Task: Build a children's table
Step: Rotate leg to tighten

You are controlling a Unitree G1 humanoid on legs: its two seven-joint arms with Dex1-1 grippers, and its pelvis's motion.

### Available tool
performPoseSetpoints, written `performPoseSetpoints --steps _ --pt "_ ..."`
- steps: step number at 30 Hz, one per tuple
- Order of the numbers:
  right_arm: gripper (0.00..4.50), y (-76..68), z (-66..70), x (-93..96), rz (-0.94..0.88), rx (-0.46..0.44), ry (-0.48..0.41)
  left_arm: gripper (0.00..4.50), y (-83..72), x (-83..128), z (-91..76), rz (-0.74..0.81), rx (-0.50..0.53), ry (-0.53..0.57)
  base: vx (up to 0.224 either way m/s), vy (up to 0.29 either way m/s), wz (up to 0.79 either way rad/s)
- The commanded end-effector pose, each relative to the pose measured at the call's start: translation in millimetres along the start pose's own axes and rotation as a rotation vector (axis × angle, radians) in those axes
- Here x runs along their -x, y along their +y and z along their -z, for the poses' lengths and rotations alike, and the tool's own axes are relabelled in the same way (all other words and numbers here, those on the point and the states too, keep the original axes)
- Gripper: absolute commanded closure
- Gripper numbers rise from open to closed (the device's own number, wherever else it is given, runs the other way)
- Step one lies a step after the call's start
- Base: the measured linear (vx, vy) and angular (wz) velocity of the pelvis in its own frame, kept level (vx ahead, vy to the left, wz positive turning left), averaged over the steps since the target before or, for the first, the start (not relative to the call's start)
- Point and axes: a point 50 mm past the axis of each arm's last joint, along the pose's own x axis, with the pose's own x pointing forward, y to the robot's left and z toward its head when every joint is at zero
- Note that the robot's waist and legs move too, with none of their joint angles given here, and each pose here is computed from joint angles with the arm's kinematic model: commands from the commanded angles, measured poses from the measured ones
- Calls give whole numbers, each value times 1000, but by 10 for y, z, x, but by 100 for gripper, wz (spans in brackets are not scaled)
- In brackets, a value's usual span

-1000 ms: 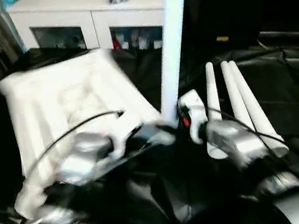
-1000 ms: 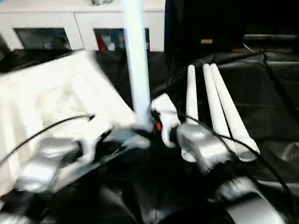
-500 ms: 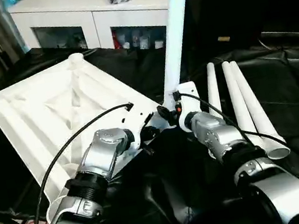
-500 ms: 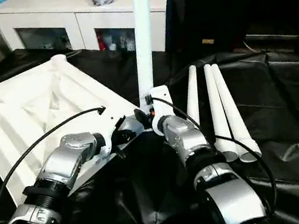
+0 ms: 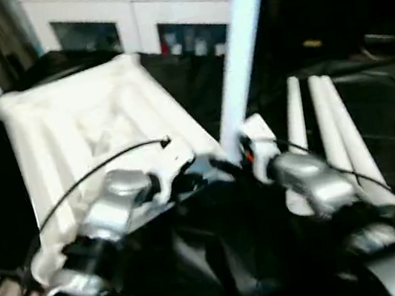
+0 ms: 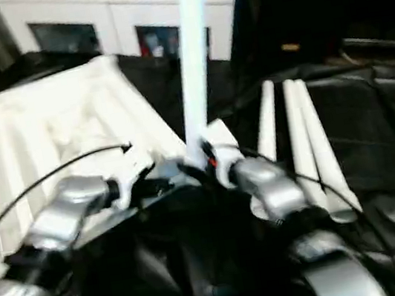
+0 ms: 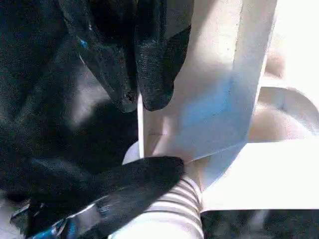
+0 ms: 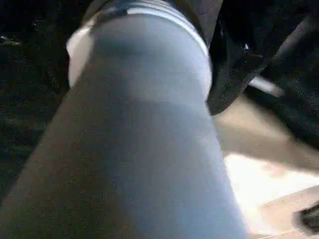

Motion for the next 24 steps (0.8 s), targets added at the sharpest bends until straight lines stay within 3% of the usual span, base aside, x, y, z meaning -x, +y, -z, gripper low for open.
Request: performPoseSetpoints --steps 1,5,9,15,20,24 --pt "87 66 -24 83 -116 35 2 450 -108 -28 -79 114 -61 -42 0 0 0" --pt "87 130 -13 282 -259 104 21 450 -149 85 -19 243 -122 -14 0 0 0" --pt "103 189 16 333 -321 109 43 450 -161 129 15 295 -144 3 0 0 0" --pt "157 274 42 331 -357 94 50 450 -146 137 38 293 -155 16 0 0 0" --pt "171 326 95 326 -374 73 71 450 -151 128 64 288 -154 21 0 0 0" --pt "173 274 187 235 -234 25 90 450 -99 66 48 187 -120 1 0 0 0"
